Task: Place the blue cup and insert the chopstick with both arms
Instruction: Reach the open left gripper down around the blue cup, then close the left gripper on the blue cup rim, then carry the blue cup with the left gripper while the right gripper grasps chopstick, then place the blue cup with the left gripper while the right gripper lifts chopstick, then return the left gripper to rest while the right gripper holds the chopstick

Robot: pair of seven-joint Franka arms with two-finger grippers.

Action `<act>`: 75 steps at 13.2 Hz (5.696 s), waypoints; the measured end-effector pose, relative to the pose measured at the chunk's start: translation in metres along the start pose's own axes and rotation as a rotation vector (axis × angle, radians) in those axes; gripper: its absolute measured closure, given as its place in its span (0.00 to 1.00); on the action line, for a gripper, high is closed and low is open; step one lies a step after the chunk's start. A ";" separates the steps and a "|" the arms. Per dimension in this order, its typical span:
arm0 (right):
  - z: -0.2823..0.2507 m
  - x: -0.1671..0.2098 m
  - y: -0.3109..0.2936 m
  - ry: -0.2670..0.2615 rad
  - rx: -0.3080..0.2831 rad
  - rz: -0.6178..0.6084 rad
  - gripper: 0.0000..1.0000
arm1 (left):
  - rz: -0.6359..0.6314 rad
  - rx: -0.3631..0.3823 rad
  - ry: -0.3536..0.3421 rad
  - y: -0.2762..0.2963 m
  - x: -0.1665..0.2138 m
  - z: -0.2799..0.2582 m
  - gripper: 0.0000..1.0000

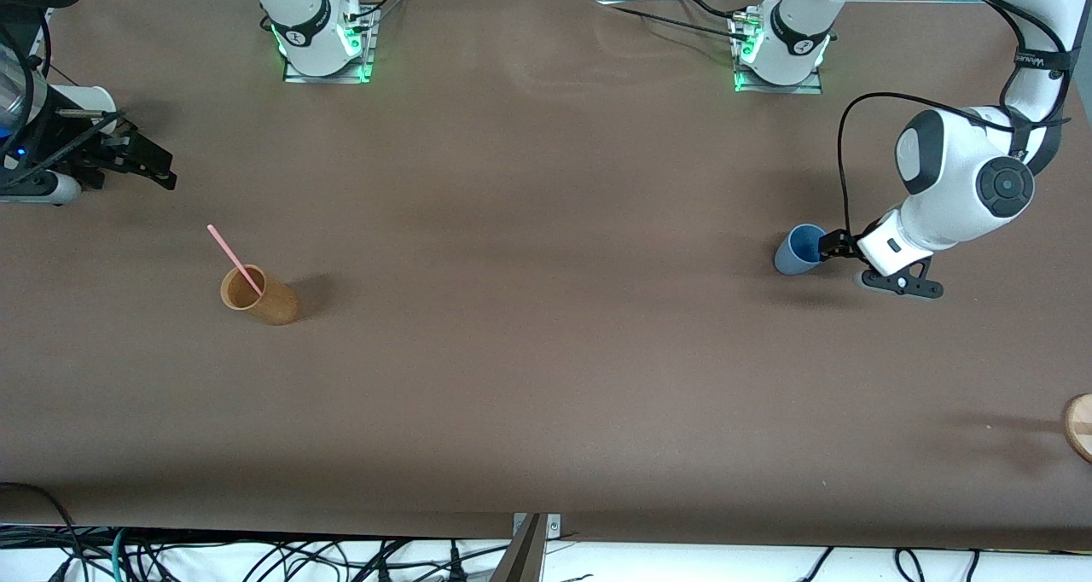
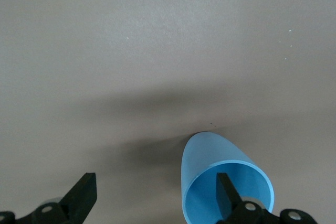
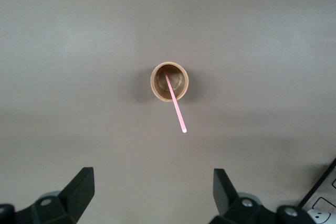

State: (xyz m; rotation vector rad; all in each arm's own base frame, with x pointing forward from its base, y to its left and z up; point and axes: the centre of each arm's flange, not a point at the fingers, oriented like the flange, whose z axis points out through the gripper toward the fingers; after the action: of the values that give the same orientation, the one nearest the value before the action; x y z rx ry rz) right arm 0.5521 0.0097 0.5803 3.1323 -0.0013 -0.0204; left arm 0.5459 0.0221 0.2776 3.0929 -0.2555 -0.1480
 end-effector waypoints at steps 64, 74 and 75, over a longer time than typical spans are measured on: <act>0.273 0.089 0.019 -0.632 -0.030 -0.132 0.28 | -0.375 -0.148 0.190 0.459 0.128 -0.155 0.00; 0.280 0.088 0.014 -0.651 0.005 -0.134 0.92 | -0.293 -0.080 0.049 0.115 0.090 -0.302 0.00; 0.278 0.089 0.014 -0.648 0.005 -0.134 0.92 | -0.309 -0.090 0.037 0.087 0.078 -0.311 0.00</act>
State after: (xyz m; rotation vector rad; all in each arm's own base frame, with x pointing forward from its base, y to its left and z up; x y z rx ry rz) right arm 0.6373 -0.0072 0.3011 2.9621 0.2002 -1.0194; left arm 0.6386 -0.0681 0.5835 3.0199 0.2253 -0.1064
